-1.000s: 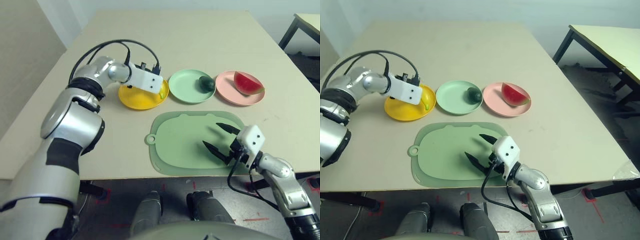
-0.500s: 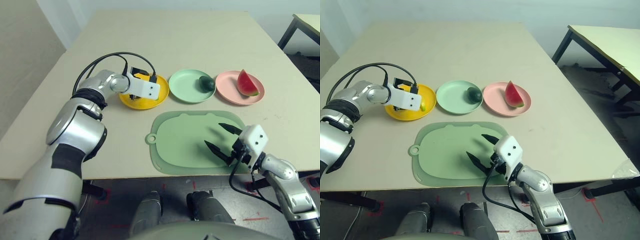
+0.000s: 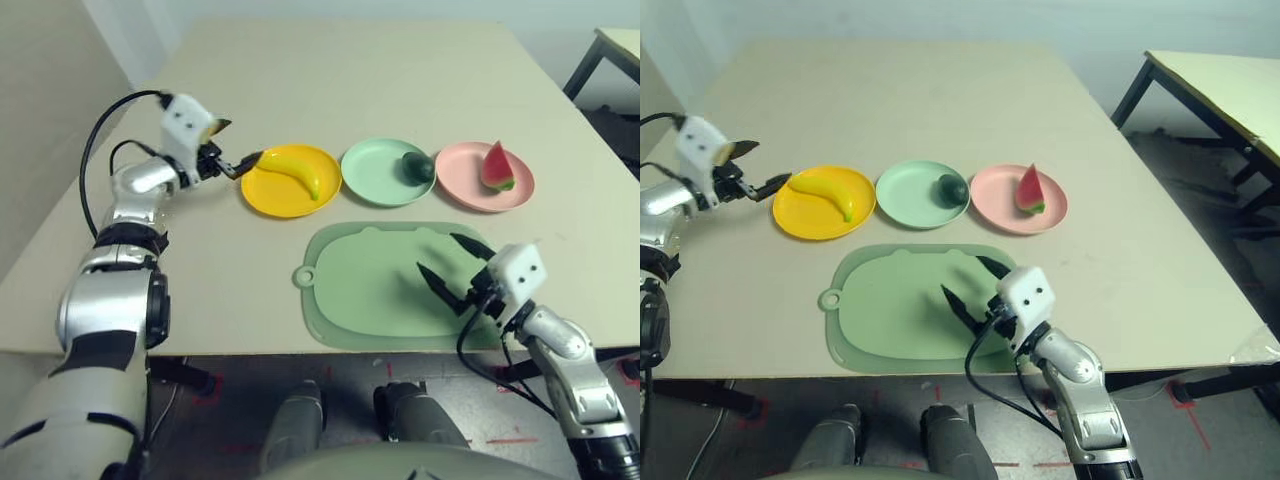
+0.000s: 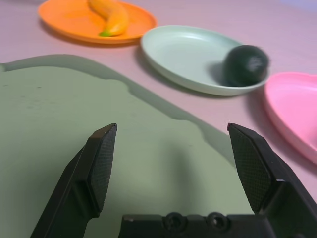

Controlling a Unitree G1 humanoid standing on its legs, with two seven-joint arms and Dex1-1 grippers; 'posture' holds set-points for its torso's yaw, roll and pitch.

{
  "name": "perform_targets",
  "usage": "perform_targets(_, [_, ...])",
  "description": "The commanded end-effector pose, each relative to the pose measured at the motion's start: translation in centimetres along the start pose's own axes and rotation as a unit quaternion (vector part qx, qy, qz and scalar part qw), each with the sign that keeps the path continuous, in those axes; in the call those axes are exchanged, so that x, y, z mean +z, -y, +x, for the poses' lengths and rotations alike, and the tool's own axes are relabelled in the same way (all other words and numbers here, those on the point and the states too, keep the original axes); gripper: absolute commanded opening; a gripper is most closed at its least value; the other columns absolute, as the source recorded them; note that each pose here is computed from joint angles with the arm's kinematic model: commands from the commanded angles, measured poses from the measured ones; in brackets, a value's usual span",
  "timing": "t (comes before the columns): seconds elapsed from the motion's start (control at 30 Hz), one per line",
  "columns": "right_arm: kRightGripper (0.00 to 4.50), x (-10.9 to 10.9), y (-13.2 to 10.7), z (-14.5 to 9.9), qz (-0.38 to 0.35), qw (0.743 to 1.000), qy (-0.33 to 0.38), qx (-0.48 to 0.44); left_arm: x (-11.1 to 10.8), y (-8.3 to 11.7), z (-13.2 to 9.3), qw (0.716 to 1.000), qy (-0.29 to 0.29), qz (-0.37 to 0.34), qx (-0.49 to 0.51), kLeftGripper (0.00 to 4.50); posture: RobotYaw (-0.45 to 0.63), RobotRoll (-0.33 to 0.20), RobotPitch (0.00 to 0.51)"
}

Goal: Place the fruits into color-matched plates.

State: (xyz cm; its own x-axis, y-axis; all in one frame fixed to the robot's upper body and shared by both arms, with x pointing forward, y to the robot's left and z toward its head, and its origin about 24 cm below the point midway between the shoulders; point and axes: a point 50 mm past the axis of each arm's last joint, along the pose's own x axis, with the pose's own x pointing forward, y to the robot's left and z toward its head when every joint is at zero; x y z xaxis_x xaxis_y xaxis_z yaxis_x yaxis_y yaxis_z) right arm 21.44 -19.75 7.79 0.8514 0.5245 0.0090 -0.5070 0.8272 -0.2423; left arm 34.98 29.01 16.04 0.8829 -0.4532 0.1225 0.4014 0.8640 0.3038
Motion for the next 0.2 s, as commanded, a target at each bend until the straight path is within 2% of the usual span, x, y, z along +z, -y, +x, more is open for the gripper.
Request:
perform_targets(0.03, [4.5, -0.3, 0.7, -1.4, 0.014, 0.999, 0.004, -0.044, -0.1, 1.7, -0.9, 0.999, 0.019, -0.037, -0.001, 4.47, 0.05, 0.0, 0.162])
perform_targets(0.2, [4.5, -1.0, 1.9, -3.7, 0.03, 0.994, -0.016, -0.105, -0.7, 3.9, -1.2, 0.998, 0.006, -0.061, 0.003, 4.47, 0.04, 0.0, 0.175])
